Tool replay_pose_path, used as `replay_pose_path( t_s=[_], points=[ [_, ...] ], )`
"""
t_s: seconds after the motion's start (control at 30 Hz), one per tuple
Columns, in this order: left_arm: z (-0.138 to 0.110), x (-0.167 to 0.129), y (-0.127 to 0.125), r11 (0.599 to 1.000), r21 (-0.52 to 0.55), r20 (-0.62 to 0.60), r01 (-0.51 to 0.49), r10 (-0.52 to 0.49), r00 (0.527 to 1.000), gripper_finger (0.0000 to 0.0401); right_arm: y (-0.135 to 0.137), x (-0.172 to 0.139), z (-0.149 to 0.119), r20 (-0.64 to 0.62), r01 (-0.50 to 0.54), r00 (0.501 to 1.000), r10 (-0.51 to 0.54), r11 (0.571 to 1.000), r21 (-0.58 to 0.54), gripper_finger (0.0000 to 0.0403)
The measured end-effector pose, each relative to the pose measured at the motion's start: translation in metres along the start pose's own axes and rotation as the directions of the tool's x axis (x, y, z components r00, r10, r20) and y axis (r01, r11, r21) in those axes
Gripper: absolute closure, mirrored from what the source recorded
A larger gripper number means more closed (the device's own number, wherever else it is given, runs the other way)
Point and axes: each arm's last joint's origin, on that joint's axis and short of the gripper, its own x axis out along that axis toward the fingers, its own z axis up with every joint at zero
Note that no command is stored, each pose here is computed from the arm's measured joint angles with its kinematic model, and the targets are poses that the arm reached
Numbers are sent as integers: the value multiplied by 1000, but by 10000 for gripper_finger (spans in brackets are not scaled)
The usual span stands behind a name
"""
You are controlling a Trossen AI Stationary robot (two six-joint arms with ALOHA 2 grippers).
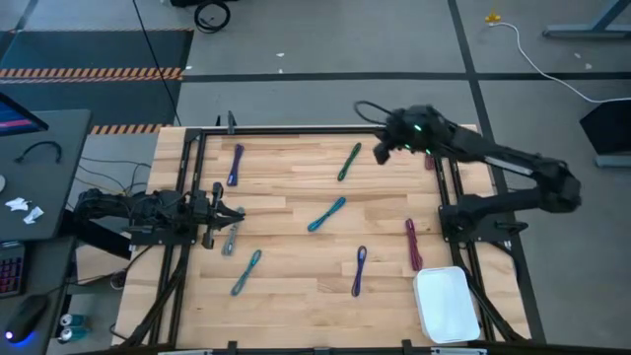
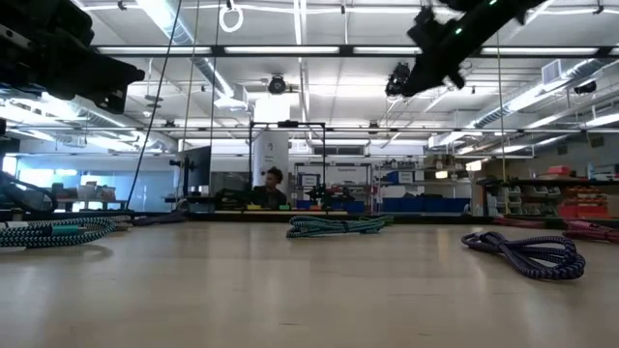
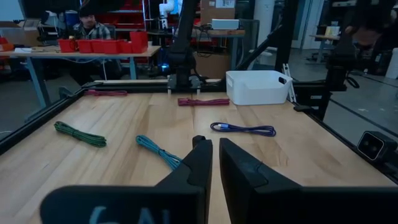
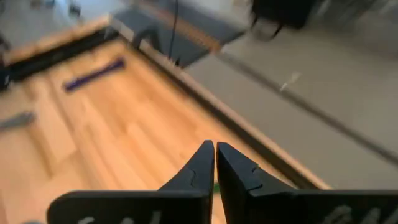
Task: Pick and place USB-C Cables
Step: Put the green charger cable into the white bin
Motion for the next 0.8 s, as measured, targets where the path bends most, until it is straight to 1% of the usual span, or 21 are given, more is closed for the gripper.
replay_pose_path(
  t_s=[0.07,0.17,0.33,0.43,0.53,0.67,0.73,0.8],
  points=[
    [0,0,0,1000,0,0,0,0,1000,364,-6,20,5,-62,-30,998,29,999,-19,366],
    [0,0,0,1000,0,0,0,0,1000,368,-16,50,9,-147,-55,988,46,997,-56,339],
    [0,0,0,1000,0,0,0,0,1000,371,-27,99,4,-274,-98,960,51,983,-159,276],
    [0,0,0,1000,0,0,0,0,1000,368,-31,124,-6,-349,-138,936,43,958,-252,241],
    [0,0,0,1000,0,0,0,0,1000,364,-31,145,-17,-409,-207,912,40,904,-373,214],
    [0,0,0,1000,0,0,0,0,1000,363,-26,166,-36,-486,-328,873,44,789,-519,197],
    [0,0,0,1000,0,0,0,0,1000,365,-24,174,-44,-514,-373,856,46,743,-556,195],
    [0,0,0,1000,0,0,0,0,1000,367,-22,181,-51,-534,-404,844,47,710,-577,194]
  ],
)
